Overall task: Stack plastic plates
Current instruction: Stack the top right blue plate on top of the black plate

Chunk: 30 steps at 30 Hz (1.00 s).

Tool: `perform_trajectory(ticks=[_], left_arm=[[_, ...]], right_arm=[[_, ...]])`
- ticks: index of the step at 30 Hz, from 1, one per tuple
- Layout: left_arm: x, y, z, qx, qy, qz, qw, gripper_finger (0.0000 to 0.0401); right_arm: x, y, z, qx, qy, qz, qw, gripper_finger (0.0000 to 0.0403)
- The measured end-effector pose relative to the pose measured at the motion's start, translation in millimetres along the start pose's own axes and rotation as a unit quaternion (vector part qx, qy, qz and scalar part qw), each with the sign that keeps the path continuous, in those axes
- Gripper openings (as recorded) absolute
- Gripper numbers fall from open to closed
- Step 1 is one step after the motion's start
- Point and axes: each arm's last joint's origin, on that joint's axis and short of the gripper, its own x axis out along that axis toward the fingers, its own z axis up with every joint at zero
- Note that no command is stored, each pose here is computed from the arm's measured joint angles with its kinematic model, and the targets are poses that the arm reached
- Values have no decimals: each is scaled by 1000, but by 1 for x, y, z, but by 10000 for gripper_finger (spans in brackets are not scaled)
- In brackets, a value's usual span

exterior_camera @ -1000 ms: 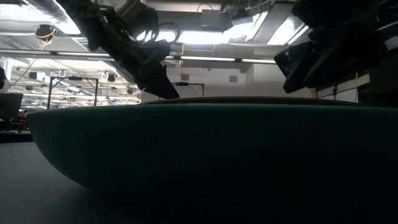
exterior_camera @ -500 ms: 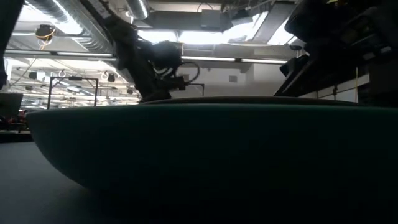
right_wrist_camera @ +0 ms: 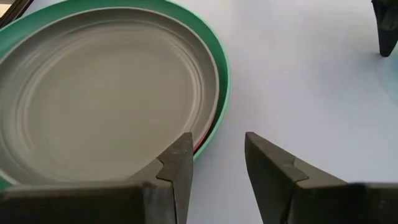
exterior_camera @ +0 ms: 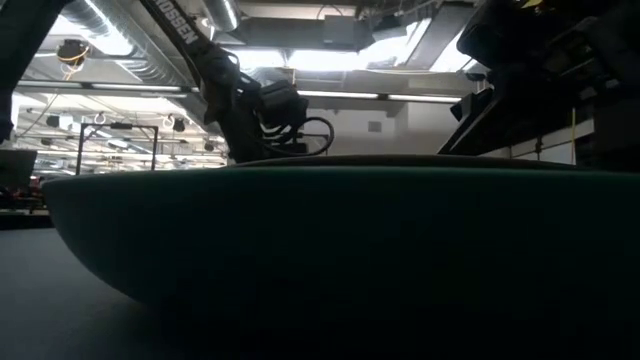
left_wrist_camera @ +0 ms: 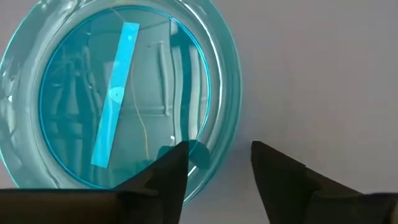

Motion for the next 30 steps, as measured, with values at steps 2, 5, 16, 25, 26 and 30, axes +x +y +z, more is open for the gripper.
perform_trajectory(ticks=[2, 5, 16, 25, 26, 30], left_arm=[[0, 0, 0, 1, 0, 0, 1000, 147], [1, 1, 0, -1, -3, 3, 1000, 113], [-2, 4, 1, -6, -7, 18, 1000, 5], [-43, -33, 28, -12, -41, 27, 999, 2], [-52, -39, 33, -11, -56, 26, 998, 2], [-84, -66, 47, -16, -97, 20, 995, 1]], right_arm=[[0, 0, 0, 0, 1, 0, 1000, 136], [0, 0, 0, -1, 2, -4, 1000, 136], [0, -3, -1, 2, -1, -48, 999, 136], [0, -3, 0, 50, -6, -47, 998, 136], [0, -2, -1, 53, -3, -46, 998, 136], [-3, 11, -4, 45, -3, -35, 998, 136]])
